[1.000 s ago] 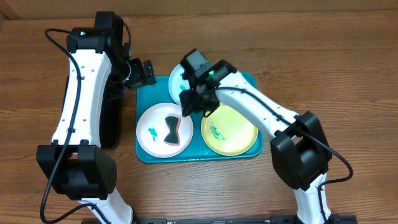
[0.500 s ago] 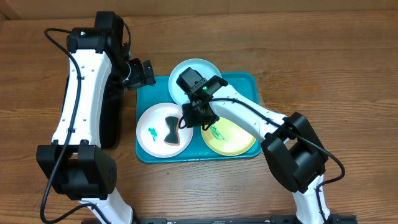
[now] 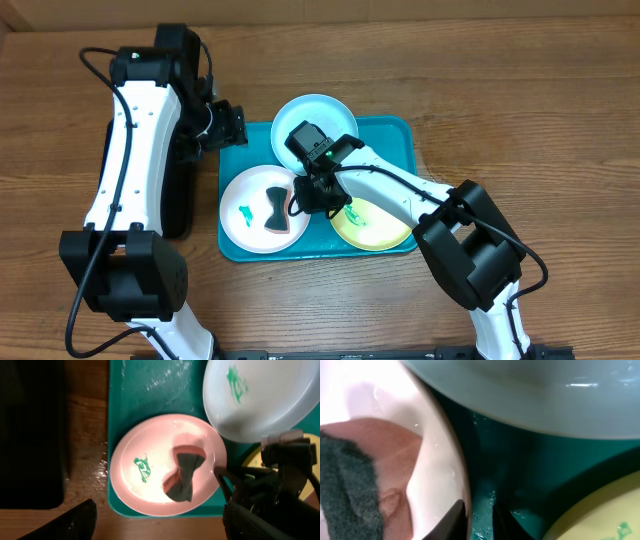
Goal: Clean dirty plates on tray and stack at the side
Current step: 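Reach the right gripper to the white plate rim and grip it, then regrasp the sponge on the white plate with the left gripper, then scrub the white plate with the sponge while the right gripper holds it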
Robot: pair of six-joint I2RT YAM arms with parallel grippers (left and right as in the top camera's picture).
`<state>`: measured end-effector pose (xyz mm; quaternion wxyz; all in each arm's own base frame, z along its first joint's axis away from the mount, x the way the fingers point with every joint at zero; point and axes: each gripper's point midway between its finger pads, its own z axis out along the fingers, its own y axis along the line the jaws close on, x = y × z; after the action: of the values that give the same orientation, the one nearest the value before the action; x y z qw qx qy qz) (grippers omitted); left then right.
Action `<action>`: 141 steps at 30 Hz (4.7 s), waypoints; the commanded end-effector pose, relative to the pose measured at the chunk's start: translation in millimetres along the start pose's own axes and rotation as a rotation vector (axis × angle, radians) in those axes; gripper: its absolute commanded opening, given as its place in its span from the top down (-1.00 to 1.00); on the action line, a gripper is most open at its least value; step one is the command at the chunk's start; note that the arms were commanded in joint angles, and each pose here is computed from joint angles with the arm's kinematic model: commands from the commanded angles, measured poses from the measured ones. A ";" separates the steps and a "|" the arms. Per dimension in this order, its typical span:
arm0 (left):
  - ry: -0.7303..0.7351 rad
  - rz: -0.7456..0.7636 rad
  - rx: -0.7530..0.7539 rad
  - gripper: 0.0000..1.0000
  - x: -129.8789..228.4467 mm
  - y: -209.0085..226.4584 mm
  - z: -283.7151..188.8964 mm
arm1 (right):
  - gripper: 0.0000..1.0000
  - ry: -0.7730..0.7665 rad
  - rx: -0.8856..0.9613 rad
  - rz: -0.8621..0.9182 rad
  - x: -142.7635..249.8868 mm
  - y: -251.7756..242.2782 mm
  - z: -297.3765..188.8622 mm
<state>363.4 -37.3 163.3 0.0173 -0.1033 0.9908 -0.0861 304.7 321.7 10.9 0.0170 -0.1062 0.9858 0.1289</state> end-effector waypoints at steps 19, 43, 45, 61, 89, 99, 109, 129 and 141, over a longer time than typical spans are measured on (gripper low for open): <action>0.225 0.186 0.257 0.12 69.2 -42.5 103.2 | 0.77 -0.026 -0.015 0.022 -6.0 3.9 2.3; 0.180 0.149 0.131 0.21 77.0 -30.0 150.5 | 0.79 -0.027 -0.016 0.022 -6.2 4.0 2.3; 0.181 0.144 0.130 0.21 77.1 -30.0 150.5 | 0.79 -0.027 -0.015 0.021 -6.1 3.8 2.3; 0.188 0.159 0.127 0.31 83.7 -37.5 156.1 | 0.81 -0.026 -0.015 0.021 -5.9 3.8 2.3; -0.041 -0.066 -0.588 0.91 52.0 78.2 129.3 | 0.83 -0.020 -0.010 0.022 -4.6 2.8 2.3; -0.073 -0.091 -0.457 0.92 29.9 47.5 115.9 | 0.83 -0.021 -0.011 0.022 -4.7 2.9 2.3; 0.030 -0.035 0.020 0.91 38.4 -34.2 142.4 | 0.83 -0.025 -0.013 0.021 -5.6 3.4 2.3; 0.009 -0.087 -0.534 0.92 52.0 82.2 125.3 | 0.83 -0.026 -0.014 0.021 -6.0 3.7 2.3; 0.008 -0.079 0.030 0.92 31.7 -17.9 150.4 | 0.83 -0.027 -0.014 0.021 -6.2 3.8 2.3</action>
<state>342.2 -48.8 17.9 0.0287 -0.1602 0.9867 -0.0042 309.9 328.9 12.7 0.0275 -0.0968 0.9846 0.1430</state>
